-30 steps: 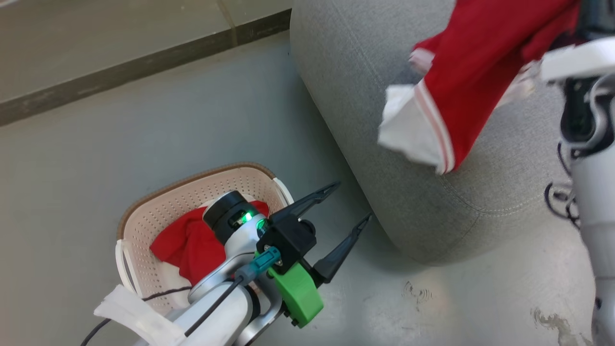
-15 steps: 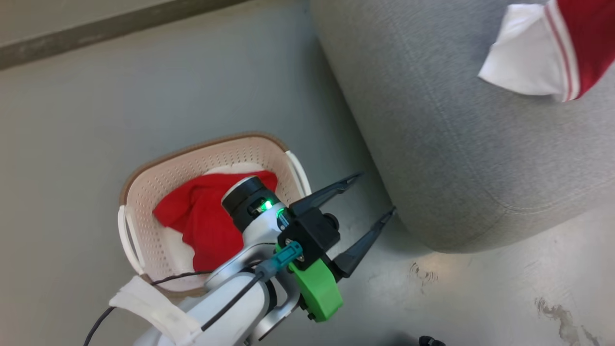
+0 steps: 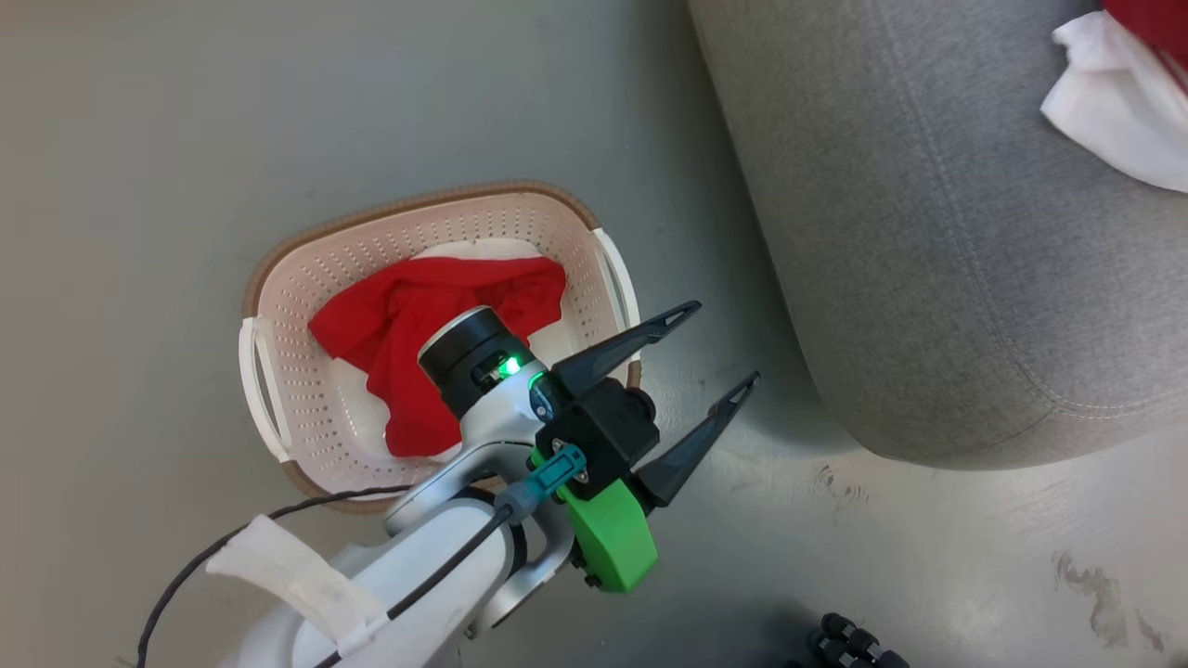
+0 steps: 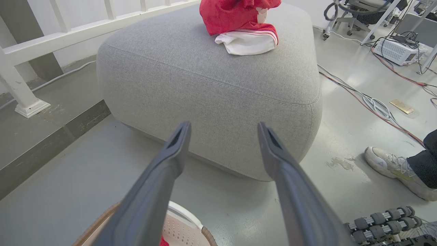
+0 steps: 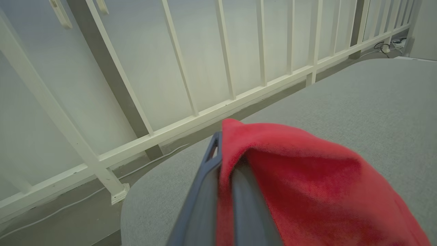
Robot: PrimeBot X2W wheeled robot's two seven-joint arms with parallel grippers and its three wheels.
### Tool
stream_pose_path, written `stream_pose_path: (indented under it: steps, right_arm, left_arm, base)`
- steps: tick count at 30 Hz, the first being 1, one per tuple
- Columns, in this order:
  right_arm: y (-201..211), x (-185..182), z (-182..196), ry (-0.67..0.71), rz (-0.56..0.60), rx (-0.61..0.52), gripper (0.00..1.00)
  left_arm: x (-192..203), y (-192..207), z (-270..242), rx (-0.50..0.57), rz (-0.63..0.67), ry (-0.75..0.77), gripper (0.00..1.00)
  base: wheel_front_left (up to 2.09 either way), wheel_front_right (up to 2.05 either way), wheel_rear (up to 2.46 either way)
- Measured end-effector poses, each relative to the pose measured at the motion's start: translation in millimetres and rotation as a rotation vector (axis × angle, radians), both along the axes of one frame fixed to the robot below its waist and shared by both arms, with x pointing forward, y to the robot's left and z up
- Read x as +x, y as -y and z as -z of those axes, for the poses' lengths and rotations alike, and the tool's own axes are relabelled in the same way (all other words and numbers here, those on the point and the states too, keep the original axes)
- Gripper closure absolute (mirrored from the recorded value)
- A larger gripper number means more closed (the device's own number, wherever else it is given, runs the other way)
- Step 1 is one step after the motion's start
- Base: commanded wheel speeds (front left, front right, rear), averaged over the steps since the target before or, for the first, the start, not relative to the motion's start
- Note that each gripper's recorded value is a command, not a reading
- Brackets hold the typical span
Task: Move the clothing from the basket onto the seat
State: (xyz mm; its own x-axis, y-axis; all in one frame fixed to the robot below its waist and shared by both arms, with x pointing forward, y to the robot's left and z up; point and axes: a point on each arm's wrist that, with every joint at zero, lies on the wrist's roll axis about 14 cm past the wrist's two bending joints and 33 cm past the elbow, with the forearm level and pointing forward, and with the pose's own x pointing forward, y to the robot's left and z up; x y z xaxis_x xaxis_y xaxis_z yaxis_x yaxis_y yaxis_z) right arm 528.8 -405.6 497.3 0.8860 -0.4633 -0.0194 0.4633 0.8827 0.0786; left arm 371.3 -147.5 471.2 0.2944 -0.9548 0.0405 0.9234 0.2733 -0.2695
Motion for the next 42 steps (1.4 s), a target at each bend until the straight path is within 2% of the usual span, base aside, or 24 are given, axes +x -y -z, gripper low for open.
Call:
stream_pose_path:
  steps: [4, 10, 11, 12, 18, 26, 36, 42]
  right_arm:
    - [-6.6, -11.5, 45.3, -0.094, 0.010, 0.062, 1.00]
    - [-8.8, -19.7, 63.1, -0.135, 0.016, 0.095, 1.00]
    - [-9.7, -21.2, 66.0, -0.142, 0.016, 0.101, 0.58]
    - [-11.5, -22.6, 68.9, -0.148, 0.012, 0.105, 0.00]
    - [-19.6, -30.4, 78.5, -0.187, -0.022, 0.117, 0.00]
    - [-50.4, -52.8, 102.7, -0.262, -0.108, 0.147, 0.00]
    - [-85.8, -66.2, 101.1, -0.254, -0.200, 0.162, 0.00]
    - [-106.3, -62.9, 73.8, -0.169, -0.263, 0.141, 0.00]
  left_arm:
    - [3.5, -1.9, 6.7, 0.005, -0.007, -0.007, 0.00]
    - [4.2, -2.0, 13.0, 0.022, 0.002, -0.005, 0.00]
    - [4.2, -1.8, 13.2, 0.023, 0.002, -0.004, 0.00]
    - [4.0, -1.7, 13.2, 0.020, 0.002, -0.003, 0.00]
    - [1.8, -1.9, 11.6, 0.020, 0.002, 0.005, 0.00]
    - [1.5, -4.8, 0.8, 0.009, -0.018, 0.017, 0.00]
    - [-5.5, -8.7, -9.9, 0.011, -0.036, 0.045, 0.00]
    - [-8.4, -15.1, -10.5, 0.031, -0.083, 0.041, 0.00]
  base:
    - [0.00, 0.00, 0.00]
    - [0.00, 0.00, 0.00]
    - [0.00, 0.00, 0.00]
    - [0.00, 0.00, 0.00]
    - [0.00, 0.00, 0.00]
    - [0.00, 0.00, 0.00]
    - [0.00, 0.00, 0.00]
    - [0.00, 0.00, 0.00]
